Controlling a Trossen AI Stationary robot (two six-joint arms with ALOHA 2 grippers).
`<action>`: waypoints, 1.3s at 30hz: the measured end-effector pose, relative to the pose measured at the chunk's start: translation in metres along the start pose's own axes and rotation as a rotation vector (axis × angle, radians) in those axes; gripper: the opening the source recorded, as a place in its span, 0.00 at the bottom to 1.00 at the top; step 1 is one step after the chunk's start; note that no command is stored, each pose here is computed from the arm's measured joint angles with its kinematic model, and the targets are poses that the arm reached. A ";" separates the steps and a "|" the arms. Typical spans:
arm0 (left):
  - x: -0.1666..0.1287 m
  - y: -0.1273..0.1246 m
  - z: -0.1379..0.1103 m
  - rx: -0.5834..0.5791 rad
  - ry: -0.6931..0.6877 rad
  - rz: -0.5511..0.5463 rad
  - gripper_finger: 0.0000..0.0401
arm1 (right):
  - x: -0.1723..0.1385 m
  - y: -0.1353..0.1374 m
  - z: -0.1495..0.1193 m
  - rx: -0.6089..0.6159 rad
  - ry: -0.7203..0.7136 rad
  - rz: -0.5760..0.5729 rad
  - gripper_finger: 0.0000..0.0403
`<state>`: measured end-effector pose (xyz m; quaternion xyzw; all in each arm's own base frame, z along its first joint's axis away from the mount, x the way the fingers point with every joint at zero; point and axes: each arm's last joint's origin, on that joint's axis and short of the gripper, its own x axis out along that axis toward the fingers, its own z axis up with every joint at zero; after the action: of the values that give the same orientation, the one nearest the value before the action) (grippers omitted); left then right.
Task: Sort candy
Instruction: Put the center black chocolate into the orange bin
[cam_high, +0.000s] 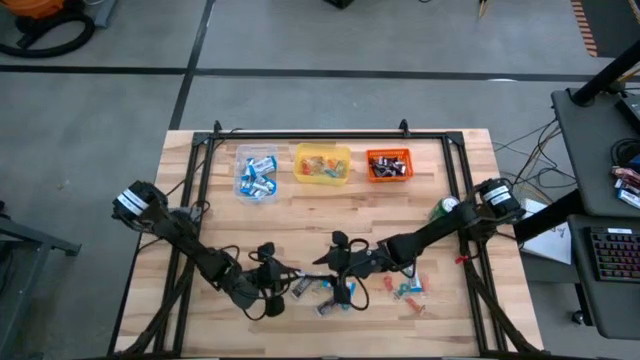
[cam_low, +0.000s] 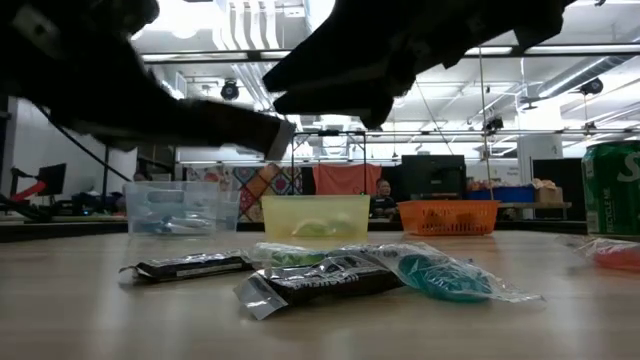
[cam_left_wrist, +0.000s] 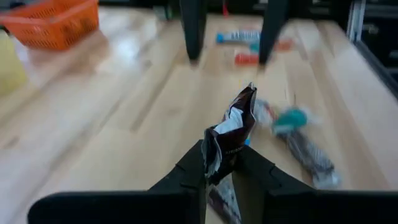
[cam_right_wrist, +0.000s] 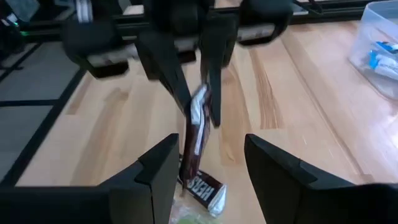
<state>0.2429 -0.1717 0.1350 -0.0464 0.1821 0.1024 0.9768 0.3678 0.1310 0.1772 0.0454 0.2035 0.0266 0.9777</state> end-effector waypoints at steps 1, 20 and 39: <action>0.000 0.001 0.004 -0.003 -0.011 0.001 0.09 | 0.002 0.000 -0.001 -0.006 0.004 -0.003 0.43; 0.003 0.008 0.017 -0.011 -0.049 0.017 0.09 | 0.018 -0.008 0.000 -0.057 0.015 -0.033 0.06; -0.022 0.025 0.038 0.038 0.020 0.047 0.22 | -0.027 -0.059 0.018 -0.092 0.312 -0.428 0.03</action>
<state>0.2307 -0.1467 0.1768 -0.0246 0.1950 0.1213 0.9730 0.3526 0.0692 0.1988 -0.0478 0.3553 -0.1650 0.9188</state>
